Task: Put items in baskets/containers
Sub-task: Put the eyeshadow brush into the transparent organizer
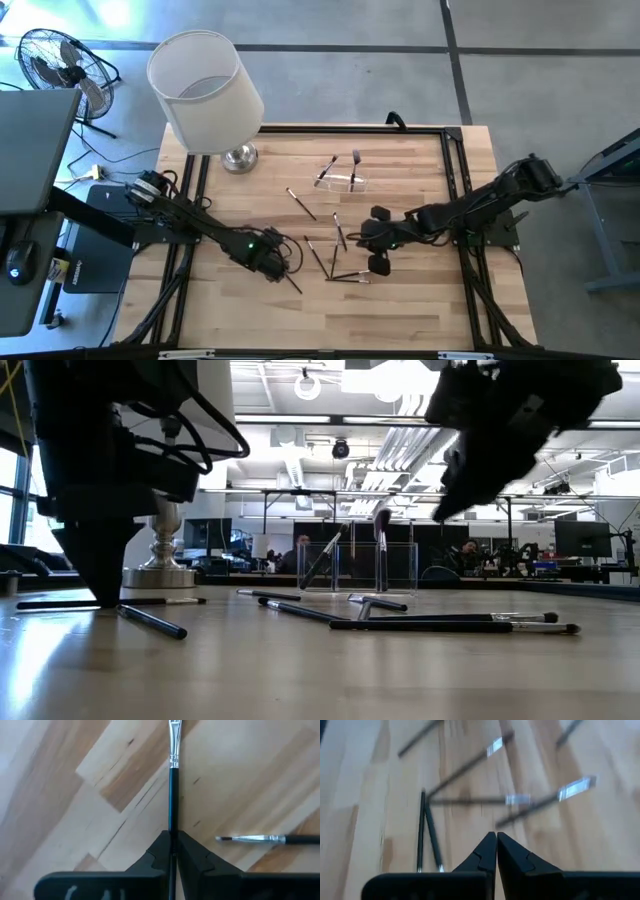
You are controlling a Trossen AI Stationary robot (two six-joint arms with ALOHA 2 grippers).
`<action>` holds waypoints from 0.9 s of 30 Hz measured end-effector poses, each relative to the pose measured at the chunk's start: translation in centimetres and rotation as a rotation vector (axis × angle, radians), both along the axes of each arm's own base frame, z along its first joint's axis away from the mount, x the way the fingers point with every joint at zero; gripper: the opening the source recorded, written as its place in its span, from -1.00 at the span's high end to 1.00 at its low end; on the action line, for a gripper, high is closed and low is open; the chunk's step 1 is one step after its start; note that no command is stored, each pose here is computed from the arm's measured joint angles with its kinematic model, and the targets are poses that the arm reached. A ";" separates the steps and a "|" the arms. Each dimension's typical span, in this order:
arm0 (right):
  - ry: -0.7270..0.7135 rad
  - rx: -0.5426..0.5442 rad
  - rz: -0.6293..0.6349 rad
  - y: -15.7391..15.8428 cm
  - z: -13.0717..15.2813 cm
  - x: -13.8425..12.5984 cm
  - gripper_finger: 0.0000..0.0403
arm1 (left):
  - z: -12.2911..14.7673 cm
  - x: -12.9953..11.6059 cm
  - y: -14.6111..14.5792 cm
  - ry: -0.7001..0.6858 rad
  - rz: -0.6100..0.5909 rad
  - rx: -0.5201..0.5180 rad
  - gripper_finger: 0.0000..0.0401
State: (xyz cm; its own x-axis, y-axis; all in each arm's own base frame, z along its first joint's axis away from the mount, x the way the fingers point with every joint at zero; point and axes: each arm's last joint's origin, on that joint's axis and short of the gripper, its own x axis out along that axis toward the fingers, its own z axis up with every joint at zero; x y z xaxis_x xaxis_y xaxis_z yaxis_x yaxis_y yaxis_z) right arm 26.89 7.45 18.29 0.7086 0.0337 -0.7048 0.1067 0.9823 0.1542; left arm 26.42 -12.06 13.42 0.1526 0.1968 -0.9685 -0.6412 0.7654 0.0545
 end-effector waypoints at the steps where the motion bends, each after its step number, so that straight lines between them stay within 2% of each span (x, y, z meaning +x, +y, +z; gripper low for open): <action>1: -0.026 -0.023 0.014 0.1 -0.1 0.3 0.96 | 0.0 0.0 0.0 0.001 -0.028 0.003 0.95; 9: -0.258 -0.144 0.181 0.5 -1.9 4.0 0.99 | 0.0 0.3 -0.1 -0.010 -0.111 0.017 0.98; 13: -0.350 -0.101 0.213 -0.8 -3.3 5.9 0.99 | 0.0 0.3 -0.1 -0.003 -0.168 0.025 0.98; 19: -0.346 -0.070 0.182 -3.5 -5.4 9.6 1.00 | 0.0 0.3 -0.1 0.015 -0.254 0.040 0.99; 22: -0.337 -0.032 0.209 -4.3 -6.1 11.9 1.00 | 0.0 0.4 -0.1 0.019 -0.284 0.048 0.99; 27: -0.242 -0.051 0.240 -4.6 -7.2 15.0 1.00 | 0.1 0.4 -0.1 0.014 -0.292 0.064 0.99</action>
